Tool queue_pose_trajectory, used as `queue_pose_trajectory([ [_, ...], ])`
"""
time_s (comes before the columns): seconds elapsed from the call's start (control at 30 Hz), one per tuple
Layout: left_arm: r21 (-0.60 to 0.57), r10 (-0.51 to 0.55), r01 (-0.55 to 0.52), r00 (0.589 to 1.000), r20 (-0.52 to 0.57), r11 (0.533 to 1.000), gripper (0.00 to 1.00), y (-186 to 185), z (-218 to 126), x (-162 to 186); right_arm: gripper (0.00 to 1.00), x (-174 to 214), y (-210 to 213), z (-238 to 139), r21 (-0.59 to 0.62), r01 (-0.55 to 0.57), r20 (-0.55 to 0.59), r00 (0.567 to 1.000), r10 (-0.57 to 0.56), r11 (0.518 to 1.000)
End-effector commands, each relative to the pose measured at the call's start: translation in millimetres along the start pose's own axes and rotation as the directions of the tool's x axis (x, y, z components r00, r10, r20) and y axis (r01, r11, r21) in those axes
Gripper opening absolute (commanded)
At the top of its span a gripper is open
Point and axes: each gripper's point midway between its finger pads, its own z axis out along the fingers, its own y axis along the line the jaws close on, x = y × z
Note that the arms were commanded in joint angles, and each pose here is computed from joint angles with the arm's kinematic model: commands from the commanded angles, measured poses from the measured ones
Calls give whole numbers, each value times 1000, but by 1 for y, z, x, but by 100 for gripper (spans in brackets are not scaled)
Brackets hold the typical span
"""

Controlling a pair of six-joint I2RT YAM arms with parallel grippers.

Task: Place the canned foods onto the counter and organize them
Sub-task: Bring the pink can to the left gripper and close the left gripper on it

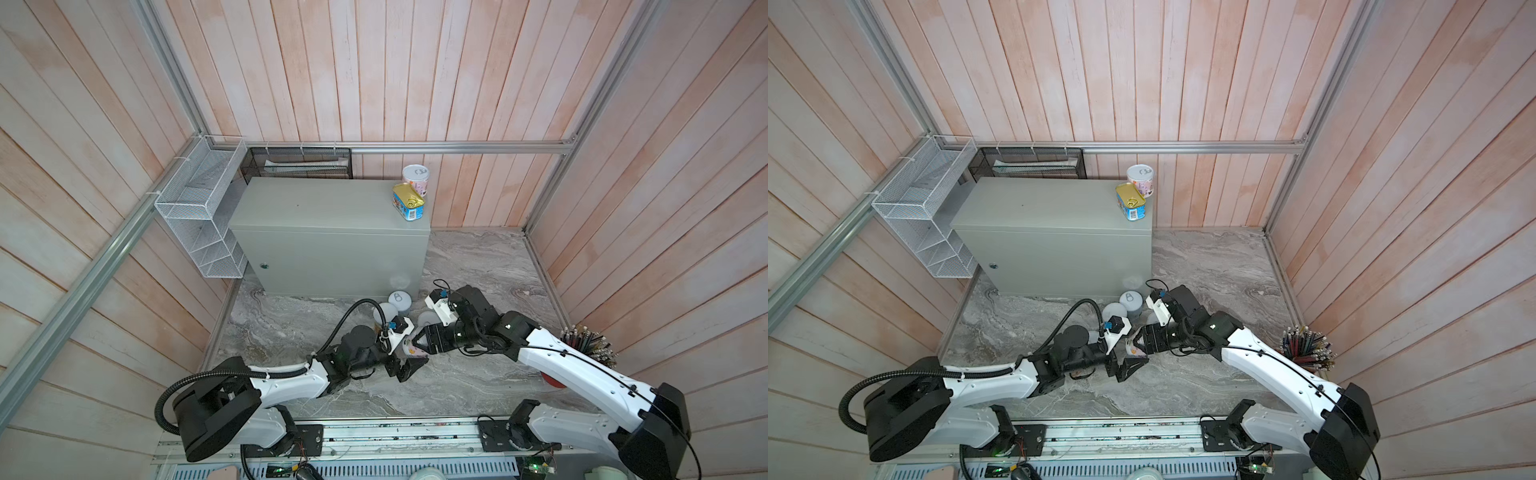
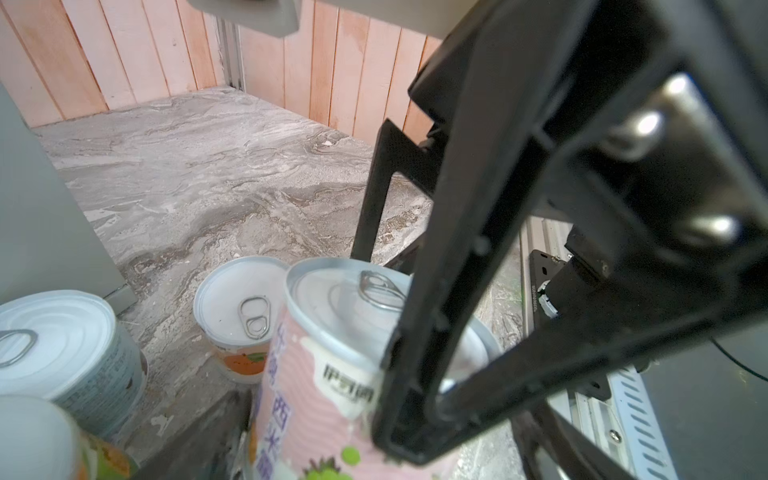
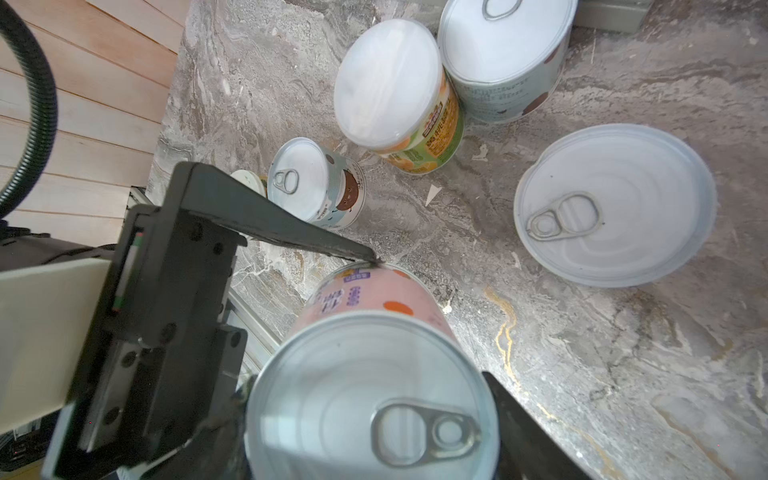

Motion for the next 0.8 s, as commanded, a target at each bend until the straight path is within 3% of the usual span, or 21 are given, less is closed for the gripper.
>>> queue_pose_trajectory([
  [0.0,31,27,-28,999,37,999,100,-5,4,-13,63,-23,26,-17,-97,50,93,995,-41,994],
  [0.47,69,6,-9,999,37,998,94,-9,13,-10,62,-22,29,-9,-144,32,88,996,-19,989],
  [0.77,49,2,-4,999,49,999,70,-6,10,-13,62,-21,26,-3,-137,22,71,997,-12,990],
])
